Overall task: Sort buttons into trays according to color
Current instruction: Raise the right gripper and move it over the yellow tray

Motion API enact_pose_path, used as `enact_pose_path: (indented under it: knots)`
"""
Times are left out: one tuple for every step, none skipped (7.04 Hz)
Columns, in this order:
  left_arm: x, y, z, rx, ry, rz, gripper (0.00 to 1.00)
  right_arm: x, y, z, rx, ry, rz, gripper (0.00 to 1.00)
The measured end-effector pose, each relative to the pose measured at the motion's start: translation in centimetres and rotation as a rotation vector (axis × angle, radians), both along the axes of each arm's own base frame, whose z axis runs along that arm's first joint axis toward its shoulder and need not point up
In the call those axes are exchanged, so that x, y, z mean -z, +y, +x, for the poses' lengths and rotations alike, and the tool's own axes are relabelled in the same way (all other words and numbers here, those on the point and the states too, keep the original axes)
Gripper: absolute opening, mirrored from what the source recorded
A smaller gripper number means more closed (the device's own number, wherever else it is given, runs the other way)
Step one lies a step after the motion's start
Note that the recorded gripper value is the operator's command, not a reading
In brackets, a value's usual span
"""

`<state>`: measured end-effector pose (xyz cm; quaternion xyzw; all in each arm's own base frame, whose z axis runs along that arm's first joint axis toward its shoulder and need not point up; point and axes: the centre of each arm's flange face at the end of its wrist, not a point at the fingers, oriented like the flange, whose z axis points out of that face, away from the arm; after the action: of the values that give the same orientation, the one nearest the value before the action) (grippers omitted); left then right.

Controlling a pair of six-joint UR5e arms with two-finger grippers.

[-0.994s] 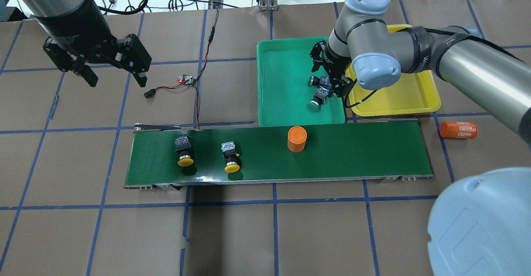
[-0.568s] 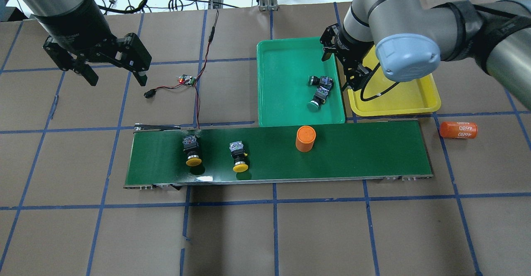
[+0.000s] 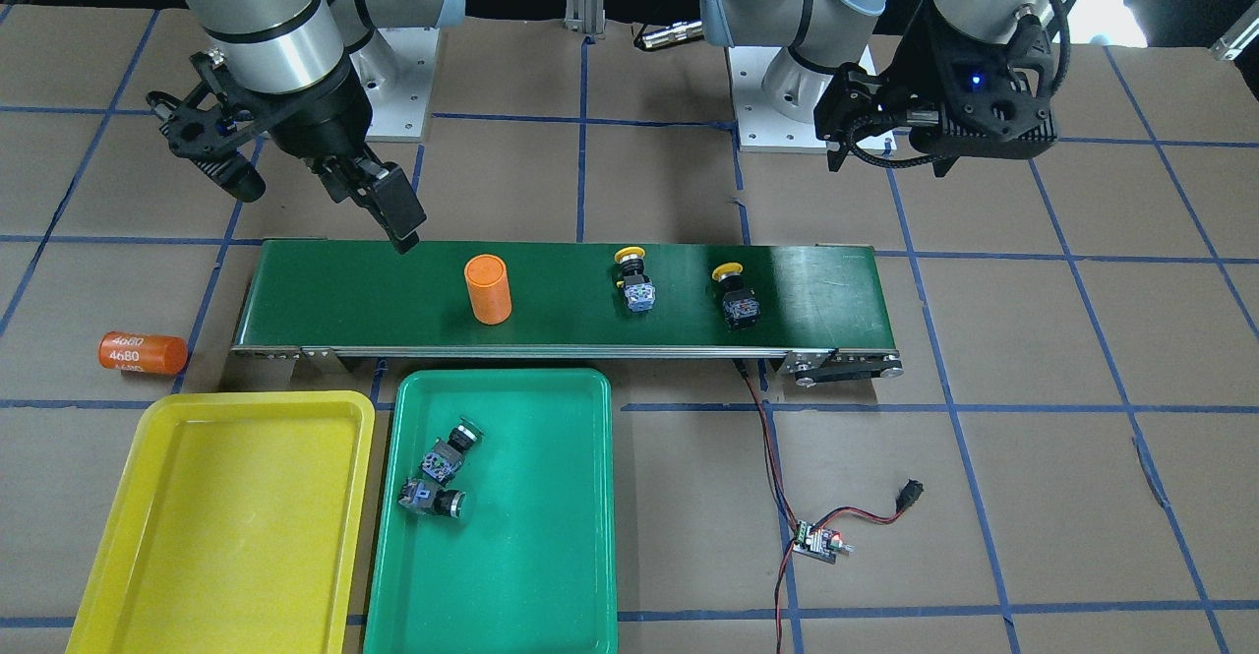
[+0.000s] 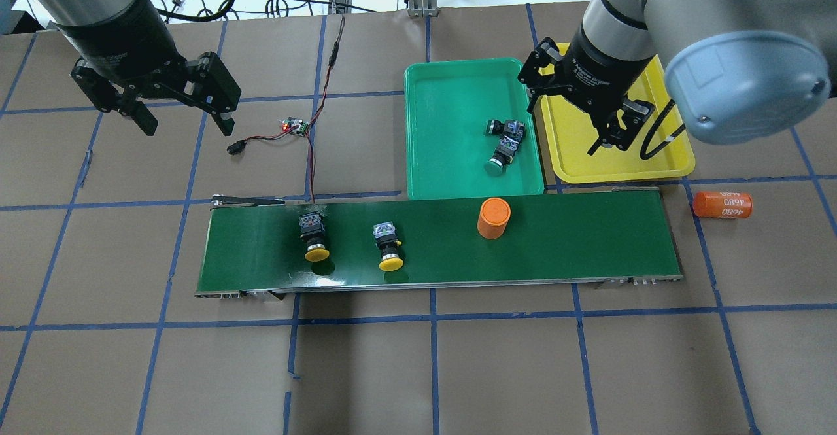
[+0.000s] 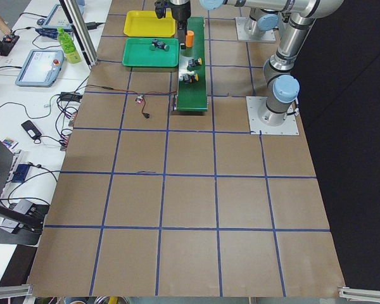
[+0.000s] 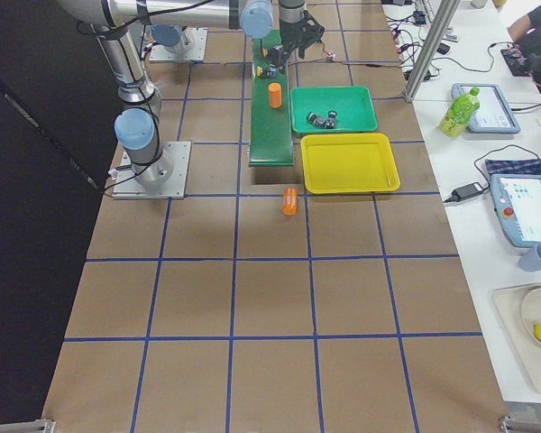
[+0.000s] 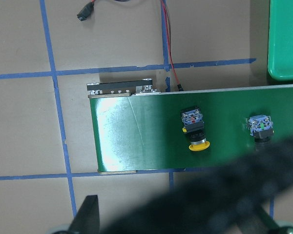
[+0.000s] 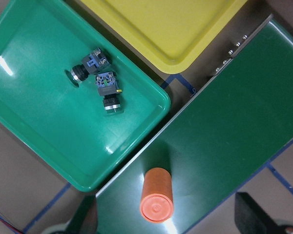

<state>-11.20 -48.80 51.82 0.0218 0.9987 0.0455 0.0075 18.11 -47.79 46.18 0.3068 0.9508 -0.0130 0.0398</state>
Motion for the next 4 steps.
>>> enact_pose_path:
  knots:
    - [0.0, 0.0, 0.0, 0.000, 0.000, 0.000, 1.00, -0.9, 0.8, 0.0, -0.160, 0.020, -0.017, 1.00]
    - [0.0, 0.0, 0.0, -0.001, 0.000, -0.001, 1.00, -2.0, 1.6, 0.0, -0.292, 0.031, -0.044, 1.00]
    - [-0.1, 0.0, 0.0, -0.002, 0.000, -0.002, 1.00, -2.7, 2.4, -0.1, -0.406, 0.045, -0.063, 1.00]
    - [-0.1, -0.1, 0.0, -0.003, 0.000, -0.003, 1.00, -2.7, 2.7, -0.1, -0.507, 0.057, -0.069, 1.00]
